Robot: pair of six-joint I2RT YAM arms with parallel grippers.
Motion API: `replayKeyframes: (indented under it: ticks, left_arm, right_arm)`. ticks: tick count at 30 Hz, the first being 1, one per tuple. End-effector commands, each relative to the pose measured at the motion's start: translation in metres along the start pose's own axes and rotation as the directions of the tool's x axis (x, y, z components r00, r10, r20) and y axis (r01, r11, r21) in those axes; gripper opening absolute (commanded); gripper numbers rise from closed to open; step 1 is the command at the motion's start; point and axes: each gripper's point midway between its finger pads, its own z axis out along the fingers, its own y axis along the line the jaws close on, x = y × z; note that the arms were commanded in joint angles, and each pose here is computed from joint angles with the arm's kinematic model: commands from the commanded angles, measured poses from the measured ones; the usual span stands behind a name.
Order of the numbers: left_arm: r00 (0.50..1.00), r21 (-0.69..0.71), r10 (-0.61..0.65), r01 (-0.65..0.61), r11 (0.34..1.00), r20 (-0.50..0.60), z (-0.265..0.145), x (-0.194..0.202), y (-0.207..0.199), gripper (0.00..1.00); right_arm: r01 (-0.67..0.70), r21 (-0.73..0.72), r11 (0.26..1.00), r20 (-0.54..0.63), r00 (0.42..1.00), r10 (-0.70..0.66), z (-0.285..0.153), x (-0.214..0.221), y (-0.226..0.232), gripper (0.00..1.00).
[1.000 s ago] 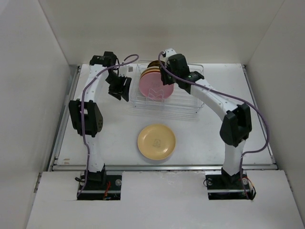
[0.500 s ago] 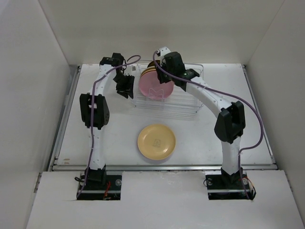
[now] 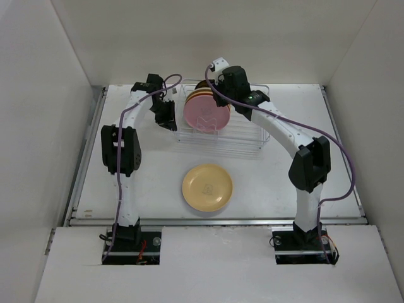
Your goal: Unload the plates from the dish rack
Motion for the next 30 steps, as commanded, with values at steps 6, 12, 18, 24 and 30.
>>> replayKeyframes:
  ticks: [6, 12, 18, 24, 30]
  left_arm:
    - [0.968, 0.005, -0.229, 0.231, 0.973, -0.1, 0.0, 0.045, -0.009, 0.0]
    - [0.972, 0.035, -0.215, 0.22, 0.975, -0.098, 0.0, 0.047, -0.021, 0.0]
    - [0.978, 0.017, -0.185, 0.187, 0.982, -0.096, 0.0, 0.039, -0.017, 0.0]
    - [0.985, 0.015, -0.156, 0.158, 0.987, -0.078, -0.005, 0.032, -0.018, 0.0]
    - [0.994, 0.024, -0.097, 0.098, 0.995, -0.056, -0.014, 0.02, -0.021, 0.11]
  right_arm:
    - [0.058, 0.011, 0.998, 0.024, 0.998, -0.058, 0.01, -0.005, -0.004, 0.34]
    - [0.062, 0.017, 0.998, -0.015, 0.998, -0.061, 0.028, 0.008, -0.004, 0.34]
    - [0.066, 0.025, 0.997, -0.012, 0.998, -0.066, 0.036, 0.007, -0.009, 0.35]
    - [0.074, -0.055, 0.996, 0.044, 0.996, -0.071, 0.004, -0.022, 0.001, 0.77]
    - [0.098, -0.15, 0.984, 0.112, 0.99, -0.082, -0.025, -0.047, 0.011, 0.91]
